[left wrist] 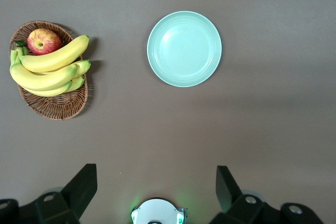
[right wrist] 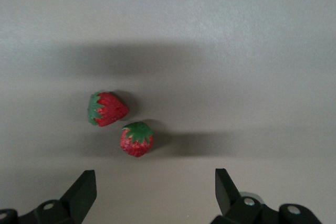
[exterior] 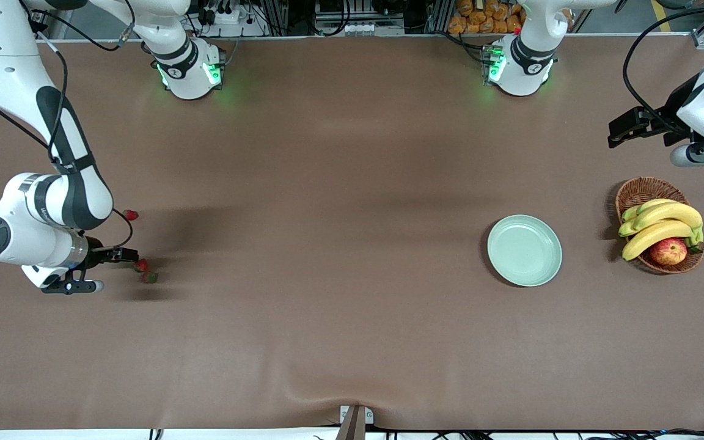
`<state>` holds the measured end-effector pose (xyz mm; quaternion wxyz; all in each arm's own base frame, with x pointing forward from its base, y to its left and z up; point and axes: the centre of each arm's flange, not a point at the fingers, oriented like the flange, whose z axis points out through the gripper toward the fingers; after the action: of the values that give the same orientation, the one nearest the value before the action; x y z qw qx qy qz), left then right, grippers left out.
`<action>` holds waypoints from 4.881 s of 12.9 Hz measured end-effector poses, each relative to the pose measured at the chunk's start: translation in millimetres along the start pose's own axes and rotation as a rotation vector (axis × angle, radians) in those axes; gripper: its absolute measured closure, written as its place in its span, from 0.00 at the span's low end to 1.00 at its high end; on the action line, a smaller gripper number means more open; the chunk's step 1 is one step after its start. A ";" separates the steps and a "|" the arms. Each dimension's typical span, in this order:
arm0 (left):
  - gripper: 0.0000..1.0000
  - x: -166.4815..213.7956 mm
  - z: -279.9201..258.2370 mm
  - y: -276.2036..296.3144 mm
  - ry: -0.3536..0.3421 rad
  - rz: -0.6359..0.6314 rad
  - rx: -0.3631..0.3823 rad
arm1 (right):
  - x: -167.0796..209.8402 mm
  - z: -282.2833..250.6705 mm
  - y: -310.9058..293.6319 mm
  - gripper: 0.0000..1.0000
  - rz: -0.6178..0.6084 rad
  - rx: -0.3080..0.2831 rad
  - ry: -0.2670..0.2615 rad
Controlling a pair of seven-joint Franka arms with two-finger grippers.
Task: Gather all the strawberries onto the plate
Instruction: 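Close the right gripper on one strawberry, then carry the strawberry with the right gripper toward the table middle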
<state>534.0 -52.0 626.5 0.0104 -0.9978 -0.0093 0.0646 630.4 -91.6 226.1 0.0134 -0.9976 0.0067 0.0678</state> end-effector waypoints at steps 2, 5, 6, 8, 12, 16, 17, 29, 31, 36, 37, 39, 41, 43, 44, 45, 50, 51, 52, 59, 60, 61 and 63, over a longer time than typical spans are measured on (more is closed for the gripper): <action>0.00 0.0 -0.4 -0.6 0.001 -0.001 0.000 | 0.0 11.0 -1.3 0.00 0.044 0.003 -0.013; 0.00 -0.1 -2.6 -0.9 0.006 -0.002 -0.001 | 1.4 25.7 -3.6 0.00 0.061 0.005 -0.016; 0.00 -0.2 -3.9 -1.0 0.009 -0.002 -0.001 | 2.0 31.7 -3.5 0.00 0.062 0.005 -0.015; 0.00 -0.7 -7.1 -1.0 0.015 -0.003 -0.002 | 2.1 42.3 -3.8 0.00 0.069 0.012 -0.022; 0.00 -4.1 -14.1 -5.7 0.030 -0.011 -0.004 | 2.7 48.1 -5.9 0.00 0.086 0.034 -0.022; 0.00 -5.4 -16.0 -6.4 0.033 -0.013 -0.004 | 3.8 49.1 -13.0 0.00 0.077 0.036 -0.020; 0.00 -5.5 -16.0 -6.4 0.034 -0.013 -0.004 | 4.0 49.0 -14.2 0.00 0.076 0.036 -0.019; 0.00 -8.6 -18.2 -25.2 0.024 -0.025 -0.007 | 6.9 49.0 -16.9 0.68 0.074 0.035 -0.002; 0.00 -9.9 -17.0 -25.3 0.011 -0.025 -0.006 | 7.6 48.2 -17.3 0.68 0.073 0.035 0.000; 0.00 -10.5 -16.5 -26.2 0.005 -0.026 -0.005 | 11.8 21.6 -17.8 0.68 0.014 0.032 0.020; 0.00 -10.5 -16.5 -26.3 0.005 -0.027 -0.005 | 10.4 10.1 -17.5 0.68 -0.009 0.032 0.016; 0.00 -10.5 -16.5 -26.3 0.005 -0.026 -0.005 | 5.6 -23.2 -18.7 0.68 -0.075 0.032 0.012; 0.00 -10.5 -16.5 -27.3 0.005 -0.017 -0.006 | -0.4 -63.8 -33.5 0.68 -0.151 0.035 0.021; 0.00 -10.4 -16.5 -28.1 0.005 -0.015 -0.006 | -3.4 -97.9 -73.7 0.68 -0.225 0.036 0.041; 0.00 -10.4 -16.5 -28.4 0.005 -0.015 -0.006 | -3.7 -110.7 -100.7 0.68 -0.267 0.034 0.052; 0.00 -10.4 -16.5 -28.6 0.005 -0.015 -0.006 | -3.4 -118.4 -130.2 0.68 -0.312 0.030 0.063; 0.00 -10.1 -16.4 -33.5 0.005 -0.023 -0.007 | -4.6 -143.7 -235.2 0.68 -0.403 0.056 0.124; 0.00 -10.0 -16.4 -35.3 0.005 -0.025 -0.007 | -6.3 -146.3 -255.5 0.68 -0.400 0.062 0.139; 0.00 -10.0 -16.4 -35.5 0.005 -0.025 -0.007 | -8.2 -145.5 -279.9 0.68 -0.388 0.068 0.168; 0.00 -9.9 -16.4 -37.2 0.005 -0.028 -0.008 | -41.5 -85.3 -446.7 0.68 -0.270 0.139 0.260; 0.00 -9.8 -16.0 -37.4 0.004 -0.029 -0.008 | -48.1 -77.6 -464.2 0.68 -0.264 0.150 0.269; 0.00 -9.4 -14.9 -36.8 0.001 -0.027 -0.008 | -56.2 -68.9 -482.0 0.68 -0.255 0.159 0.273; 0.00 -7.4 -11.7 -31.3 -0.005 -0.017 -0.006 | -75.7 -51.4 -521.5 0.68 -0.244 0.182 0.281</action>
<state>527.6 -21.1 639.8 0.0078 -0.9976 -0.0181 0.0670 570.3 429.2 300.8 0.1107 -0.9853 -0.1062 -0.0751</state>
